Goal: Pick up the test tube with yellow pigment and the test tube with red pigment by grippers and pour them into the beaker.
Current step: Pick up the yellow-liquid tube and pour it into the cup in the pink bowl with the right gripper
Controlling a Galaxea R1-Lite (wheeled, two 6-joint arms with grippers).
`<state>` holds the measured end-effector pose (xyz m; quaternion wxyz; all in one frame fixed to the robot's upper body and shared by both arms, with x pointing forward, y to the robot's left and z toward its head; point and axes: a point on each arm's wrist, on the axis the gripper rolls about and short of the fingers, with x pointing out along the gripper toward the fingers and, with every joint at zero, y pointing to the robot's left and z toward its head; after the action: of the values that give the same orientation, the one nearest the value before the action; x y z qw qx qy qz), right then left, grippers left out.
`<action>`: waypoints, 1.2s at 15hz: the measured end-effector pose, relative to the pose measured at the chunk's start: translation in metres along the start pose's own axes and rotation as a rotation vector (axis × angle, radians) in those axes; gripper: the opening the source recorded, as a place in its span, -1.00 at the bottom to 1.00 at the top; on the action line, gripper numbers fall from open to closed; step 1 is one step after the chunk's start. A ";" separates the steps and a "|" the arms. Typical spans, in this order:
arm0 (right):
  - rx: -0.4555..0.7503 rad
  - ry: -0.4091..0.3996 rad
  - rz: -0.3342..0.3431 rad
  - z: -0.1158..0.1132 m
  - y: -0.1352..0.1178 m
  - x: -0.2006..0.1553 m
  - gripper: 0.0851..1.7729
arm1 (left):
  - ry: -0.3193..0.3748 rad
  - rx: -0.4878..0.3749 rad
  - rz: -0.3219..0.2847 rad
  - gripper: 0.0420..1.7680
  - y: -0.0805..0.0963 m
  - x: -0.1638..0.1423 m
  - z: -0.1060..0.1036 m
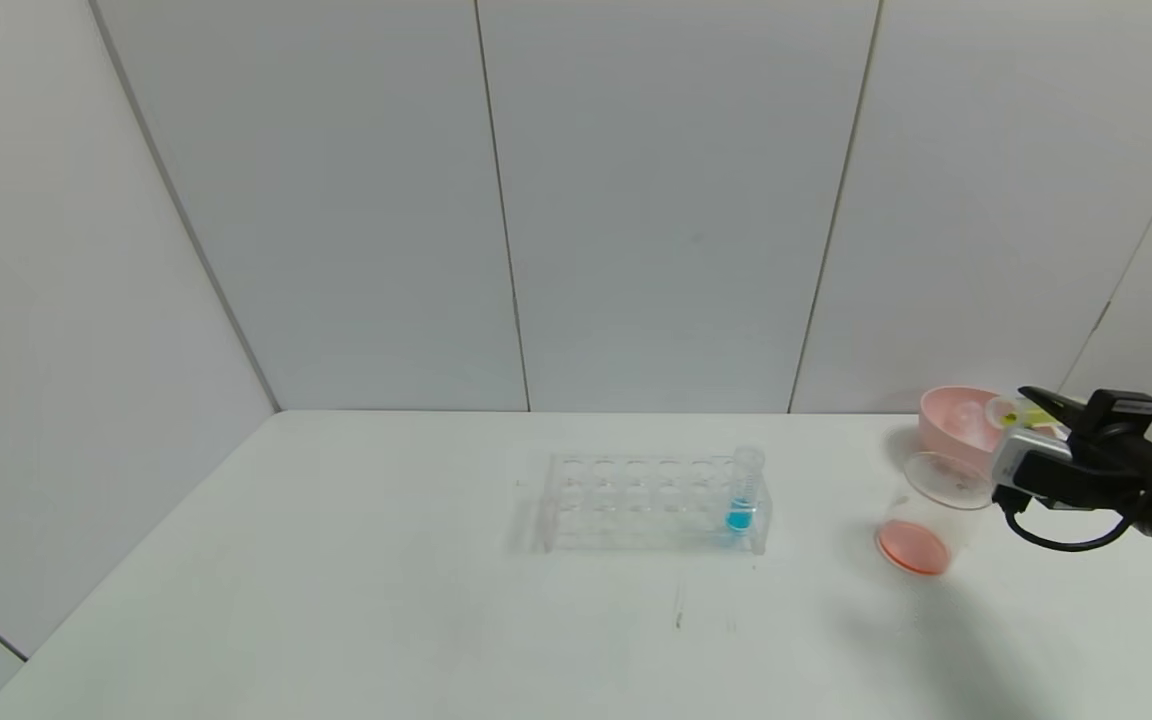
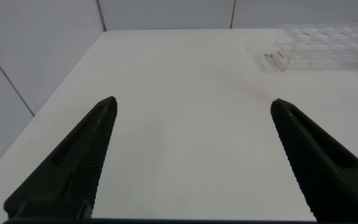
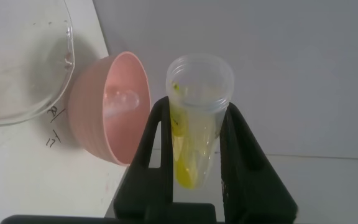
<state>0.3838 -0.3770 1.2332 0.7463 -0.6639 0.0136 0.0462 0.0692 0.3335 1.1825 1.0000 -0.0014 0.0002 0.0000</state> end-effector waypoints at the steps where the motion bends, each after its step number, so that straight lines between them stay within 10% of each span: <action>1: -0.006 0.000 0.001 0.000 0.000 0.000 -0.51 | 0.000 0.000 0.000 1.00 0.000 0.000 0.000; 18: -0.196 0.051 -0.040 0.008 -0.009 0.002 -0.51 | 0.000 0.000 0.000 1.00 0.000 0.000 0.000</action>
<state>0.3866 -0.3703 1.2423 0.6779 -0.7348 0.0147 0.0153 0.0692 0.3335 1.1825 1.0000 -0.0014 0.0002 0.0000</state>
